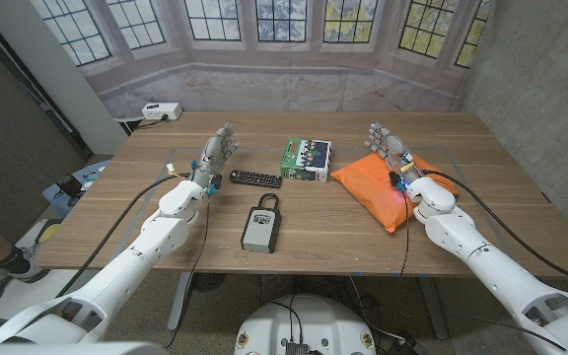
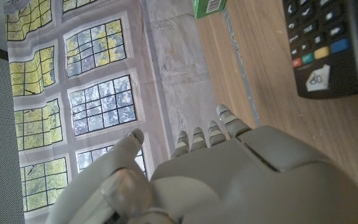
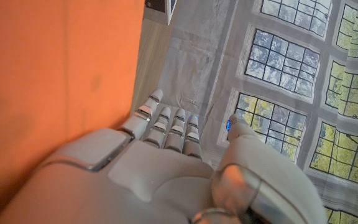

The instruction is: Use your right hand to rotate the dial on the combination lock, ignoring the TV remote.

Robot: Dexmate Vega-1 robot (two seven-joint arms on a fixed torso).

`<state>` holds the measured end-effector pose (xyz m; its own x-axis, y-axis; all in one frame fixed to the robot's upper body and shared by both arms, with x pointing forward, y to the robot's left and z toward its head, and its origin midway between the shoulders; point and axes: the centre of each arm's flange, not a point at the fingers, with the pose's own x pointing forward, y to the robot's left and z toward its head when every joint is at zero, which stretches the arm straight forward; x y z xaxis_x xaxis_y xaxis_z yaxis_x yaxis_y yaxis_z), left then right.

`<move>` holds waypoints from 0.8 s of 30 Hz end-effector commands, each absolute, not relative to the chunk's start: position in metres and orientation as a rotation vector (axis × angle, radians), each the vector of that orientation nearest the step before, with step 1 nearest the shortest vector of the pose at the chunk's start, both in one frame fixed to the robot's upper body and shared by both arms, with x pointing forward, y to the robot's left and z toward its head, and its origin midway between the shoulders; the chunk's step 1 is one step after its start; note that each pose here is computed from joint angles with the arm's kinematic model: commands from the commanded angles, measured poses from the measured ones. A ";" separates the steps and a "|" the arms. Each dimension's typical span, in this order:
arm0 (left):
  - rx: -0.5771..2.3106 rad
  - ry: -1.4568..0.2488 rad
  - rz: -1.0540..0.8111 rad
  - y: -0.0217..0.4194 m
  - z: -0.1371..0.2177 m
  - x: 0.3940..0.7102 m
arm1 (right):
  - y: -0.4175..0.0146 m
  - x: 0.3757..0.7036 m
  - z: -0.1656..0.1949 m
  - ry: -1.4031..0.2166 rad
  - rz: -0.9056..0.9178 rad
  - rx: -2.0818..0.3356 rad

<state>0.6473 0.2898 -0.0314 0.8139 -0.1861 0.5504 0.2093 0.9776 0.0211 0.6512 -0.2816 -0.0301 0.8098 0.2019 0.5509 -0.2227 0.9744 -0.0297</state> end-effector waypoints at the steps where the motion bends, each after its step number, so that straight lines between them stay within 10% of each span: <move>1: -0.037 -0.572 -0.218 0.286 -0.031 0.643 | -0.277 0.646 -0.030 -0.586 0.238 0.022; 24: -0.027 -0.566 -0.255 0.289 -0.032 0.648 | -0.253 0.608 -0.016 -0.652 0.230 -0.100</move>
